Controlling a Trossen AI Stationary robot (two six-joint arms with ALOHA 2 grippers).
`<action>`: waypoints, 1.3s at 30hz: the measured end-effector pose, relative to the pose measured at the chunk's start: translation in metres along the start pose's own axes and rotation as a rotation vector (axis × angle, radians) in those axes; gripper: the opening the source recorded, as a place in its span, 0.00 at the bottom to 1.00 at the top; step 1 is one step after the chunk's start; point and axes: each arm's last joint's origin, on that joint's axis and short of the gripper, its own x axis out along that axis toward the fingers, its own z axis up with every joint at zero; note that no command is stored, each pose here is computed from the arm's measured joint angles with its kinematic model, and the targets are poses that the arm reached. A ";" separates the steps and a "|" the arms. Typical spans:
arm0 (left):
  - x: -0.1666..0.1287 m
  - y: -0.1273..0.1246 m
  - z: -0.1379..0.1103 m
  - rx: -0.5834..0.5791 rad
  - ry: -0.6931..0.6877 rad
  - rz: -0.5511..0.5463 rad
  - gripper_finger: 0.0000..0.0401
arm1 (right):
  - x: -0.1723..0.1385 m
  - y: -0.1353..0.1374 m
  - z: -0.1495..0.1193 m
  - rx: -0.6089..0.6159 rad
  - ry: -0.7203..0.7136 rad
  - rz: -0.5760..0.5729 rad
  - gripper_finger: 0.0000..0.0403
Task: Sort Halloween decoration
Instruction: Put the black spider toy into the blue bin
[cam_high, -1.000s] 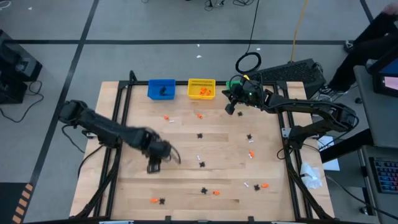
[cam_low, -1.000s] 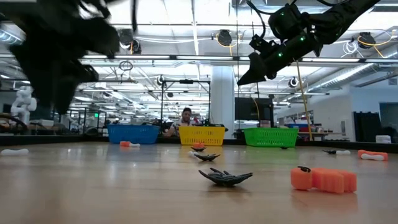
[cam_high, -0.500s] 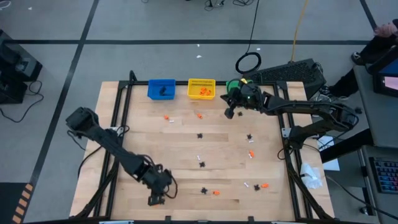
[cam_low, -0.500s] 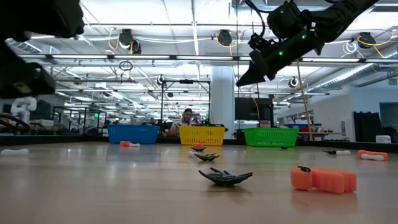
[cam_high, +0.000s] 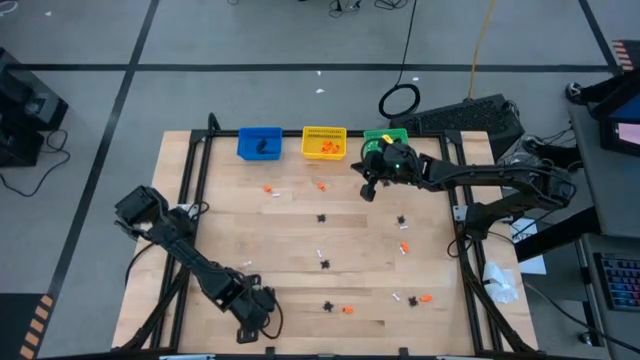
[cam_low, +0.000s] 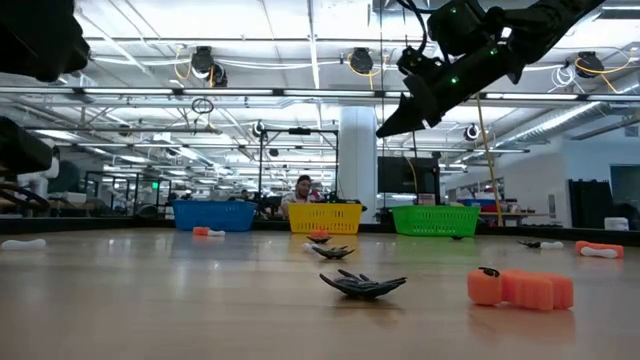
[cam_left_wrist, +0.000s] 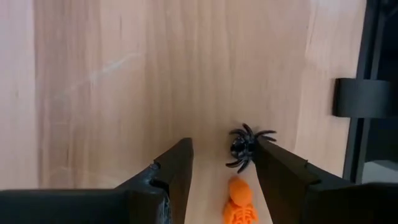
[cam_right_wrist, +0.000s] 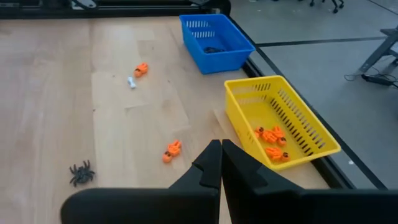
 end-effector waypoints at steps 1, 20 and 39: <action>0.000 -0.002 0.000 0.003 -0.001 0.003 0.42 | 0.000 0.001 0.000 -0.002 -0.001 0.003 0.00; 0.018 -0.024 0.001 0.040 0.050 0.080 0.42 | -0.001 0.006 0.001 -0.015 -0.003 0.017 0.00; 0.017 -0.017 0.000 0.079 0.104 0.185 0.17 | -0.001 0.006 0.001 -0.016 -0.003 0.017 0.00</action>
